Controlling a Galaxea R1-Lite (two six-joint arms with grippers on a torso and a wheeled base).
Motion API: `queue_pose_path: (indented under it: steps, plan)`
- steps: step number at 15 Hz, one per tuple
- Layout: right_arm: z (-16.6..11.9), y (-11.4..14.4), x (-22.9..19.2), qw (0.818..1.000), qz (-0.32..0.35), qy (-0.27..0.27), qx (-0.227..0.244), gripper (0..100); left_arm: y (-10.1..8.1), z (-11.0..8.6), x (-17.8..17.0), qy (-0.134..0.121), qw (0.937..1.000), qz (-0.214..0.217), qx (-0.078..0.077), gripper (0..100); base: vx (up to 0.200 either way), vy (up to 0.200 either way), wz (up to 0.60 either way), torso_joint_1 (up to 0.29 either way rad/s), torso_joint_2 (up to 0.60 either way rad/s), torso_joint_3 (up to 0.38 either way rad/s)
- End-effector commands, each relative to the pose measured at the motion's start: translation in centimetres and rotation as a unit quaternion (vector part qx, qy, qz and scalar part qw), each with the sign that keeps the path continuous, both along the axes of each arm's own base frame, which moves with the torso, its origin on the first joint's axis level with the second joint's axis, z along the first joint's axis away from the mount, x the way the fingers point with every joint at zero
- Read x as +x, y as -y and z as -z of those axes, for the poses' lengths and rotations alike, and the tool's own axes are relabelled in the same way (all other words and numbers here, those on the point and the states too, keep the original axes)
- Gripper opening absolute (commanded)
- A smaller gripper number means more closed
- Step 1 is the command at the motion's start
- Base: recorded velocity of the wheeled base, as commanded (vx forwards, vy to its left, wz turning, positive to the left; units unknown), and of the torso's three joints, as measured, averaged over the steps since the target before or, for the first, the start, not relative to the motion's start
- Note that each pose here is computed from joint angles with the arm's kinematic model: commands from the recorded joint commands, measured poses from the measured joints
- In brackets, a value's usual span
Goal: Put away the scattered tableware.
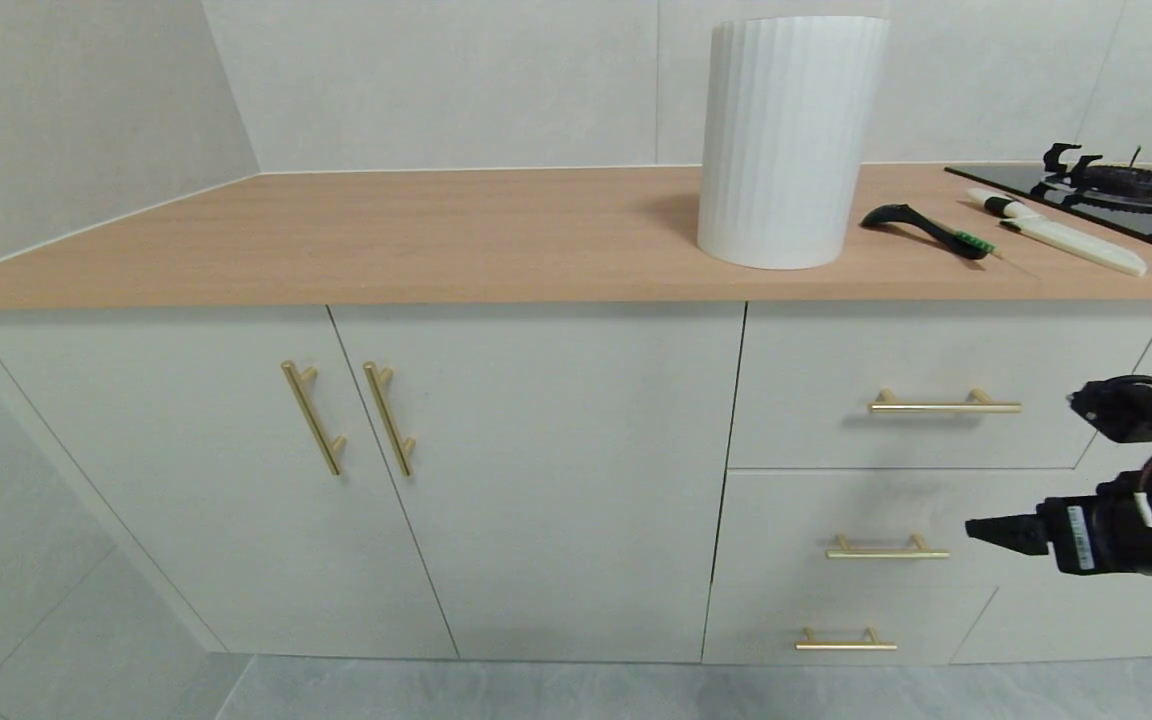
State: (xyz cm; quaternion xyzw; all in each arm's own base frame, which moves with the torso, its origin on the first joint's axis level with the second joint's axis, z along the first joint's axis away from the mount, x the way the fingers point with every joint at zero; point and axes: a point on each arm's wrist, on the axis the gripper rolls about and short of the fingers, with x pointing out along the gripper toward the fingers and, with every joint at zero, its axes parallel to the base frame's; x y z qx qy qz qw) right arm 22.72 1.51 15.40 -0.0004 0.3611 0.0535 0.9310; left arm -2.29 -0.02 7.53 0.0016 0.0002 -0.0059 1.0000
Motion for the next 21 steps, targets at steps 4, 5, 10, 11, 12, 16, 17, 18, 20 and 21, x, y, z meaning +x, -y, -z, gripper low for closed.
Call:
queue_pose_path:
  steps: [4,5,10,11,12,16,17,18,20,21]
  plan:
    - [10.0,-0.5,5.2,0.996,0.003,-0.086,-0.008,100,0.0,0.0,0.0,-0.001,1.0,0.0,0.001,100,0.0,0.0,0.0,0.0,0.0,0.0]
    - [11.5,-0.5,5.6,0.997,0.003,-0.079,-0.008,100,0.0,0.0,0.0,-0.001,1.0,0.0,0.0,100,0.0,0.0,0.0,0.0,0.0,0.0]
    - [16.8,-0.3,7.6,0.999,0.032,0.019,-0.025,100,0.0,0.0,0.0,-0.001,1.0,0.0,0.0,100,0.0,0.0,0.0,0.0,0.0,0.0]
    - [17.4,-0.3,7.9,0.998,0.04,0.025,-0.032,100,0.0,0.0,0.0,-0.001,1.0,0.0,0.001,100,0.0,0.0,0.0,0.0,0.0,0.0]
    - [17.8,-0.3,8.1,0.998,0.044,0.026,-0.037,100,0.0,0.0,0.0,-0.001,1.0,0.0,0.0,100,0.0,0.0,0.0,0.0,0.0,0.0]
    - [18.9,-0.2,9.7,0.995,0.074,0.04,-0.054,100,0.0,0.0,0.0,-0.001,1.0,0.0,0.001,100,0.0,0.0,0.0,0.0,0.0,0.0]
    - [18.9,-0.2,9.9,0.994,0.079,0.051,-0.051,100,0.0,0.0,0.0,-0.001,1.0,0.0,0.0,100,0.0,0.0,0.0,0.0,0.0,0.0]
    - [18.7,-0.2,10.0,0.993,0.087,0.064,-0.041,100,0.0,0.0,0.0,-0.001,1.0,0.0,0.0,100,0.0,0.0,0.0,0.0,0.0,0.0]
    - [18.3,-0.2,10.1,0.993,0.09,0.074,-0.037,100,0.0,0.0,0.0,-0.001,1.0,0.0,0.0,100,0.0,0.0,0.0,0.0,0.0,0.0]
    - [18.1,-0.2,10.1,0.992,0.09,0.076,-0.035,100,0.0,0.0,0.0,-0.001,1.0,0.0,0.0,100,0.0,0.0,0.0,0.0,0.0,0.0]
